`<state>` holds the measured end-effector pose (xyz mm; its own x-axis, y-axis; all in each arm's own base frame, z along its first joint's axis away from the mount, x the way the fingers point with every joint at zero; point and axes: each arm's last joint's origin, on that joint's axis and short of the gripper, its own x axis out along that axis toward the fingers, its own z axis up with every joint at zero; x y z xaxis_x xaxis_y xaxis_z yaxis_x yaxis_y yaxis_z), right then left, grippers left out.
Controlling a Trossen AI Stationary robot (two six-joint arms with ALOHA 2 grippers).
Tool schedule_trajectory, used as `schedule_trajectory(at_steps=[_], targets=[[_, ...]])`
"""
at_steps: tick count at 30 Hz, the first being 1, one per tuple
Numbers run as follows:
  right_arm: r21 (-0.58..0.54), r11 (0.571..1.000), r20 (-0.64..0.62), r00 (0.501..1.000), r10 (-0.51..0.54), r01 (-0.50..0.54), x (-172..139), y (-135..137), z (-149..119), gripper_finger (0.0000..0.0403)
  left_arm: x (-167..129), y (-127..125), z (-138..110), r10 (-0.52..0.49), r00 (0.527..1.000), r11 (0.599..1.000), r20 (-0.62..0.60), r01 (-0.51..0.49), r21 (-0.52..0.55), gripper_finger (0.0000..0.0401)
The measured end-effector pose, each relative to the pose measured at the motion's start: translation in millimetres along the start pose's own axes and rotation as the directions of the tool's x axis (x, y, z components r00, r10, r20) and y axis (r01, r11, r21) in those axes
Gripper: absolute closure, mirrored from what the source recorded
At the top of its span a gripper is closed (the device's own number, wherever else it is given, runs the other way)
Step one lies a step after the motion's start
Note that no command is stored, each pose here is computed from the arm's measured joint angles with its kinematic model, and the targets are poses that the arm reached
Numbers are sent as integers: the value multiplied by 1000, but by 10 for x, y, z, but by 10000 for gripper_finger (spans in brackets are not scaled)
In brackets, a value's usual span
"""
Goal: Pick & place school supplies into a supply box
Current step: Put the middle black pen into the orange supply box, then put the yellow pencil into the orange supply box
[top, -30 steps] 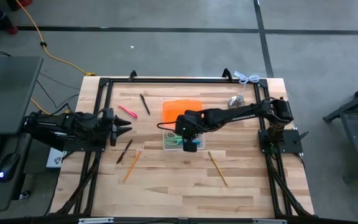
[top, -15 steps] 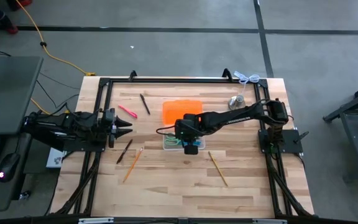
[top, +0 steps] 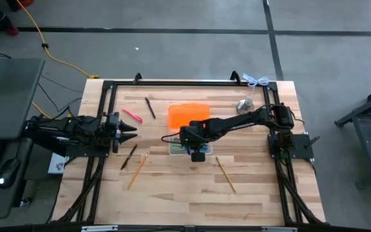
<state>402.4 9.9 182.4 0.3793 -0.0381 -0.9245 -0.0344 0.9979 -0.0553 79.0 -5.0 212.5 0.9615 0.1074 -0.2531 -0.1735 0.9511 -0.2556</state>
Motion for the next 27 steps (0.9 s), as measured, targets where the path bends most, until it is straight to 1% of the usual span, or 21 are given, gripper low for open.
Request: schedule_trajectory(at_steps=[9, 19, 27], targets=[[-6, 1000, 3, 1000, 5, -5, 15, -5, 4, 390, 0, 0, 0, 0, 1000, 1000, 0, 0, -8, 231], [-6, 1000, 12, 999, 30, -30, 28, 2, 13, 368, 0, 0, 0, 0, 1000, 1000, 0, 0, -8, 231], [2, 999, 15, 999, 36, -36, 28, 4, 16, 366, 1, 0, -1, 1, 1000, 1000, 0, -1, -8, 231]])
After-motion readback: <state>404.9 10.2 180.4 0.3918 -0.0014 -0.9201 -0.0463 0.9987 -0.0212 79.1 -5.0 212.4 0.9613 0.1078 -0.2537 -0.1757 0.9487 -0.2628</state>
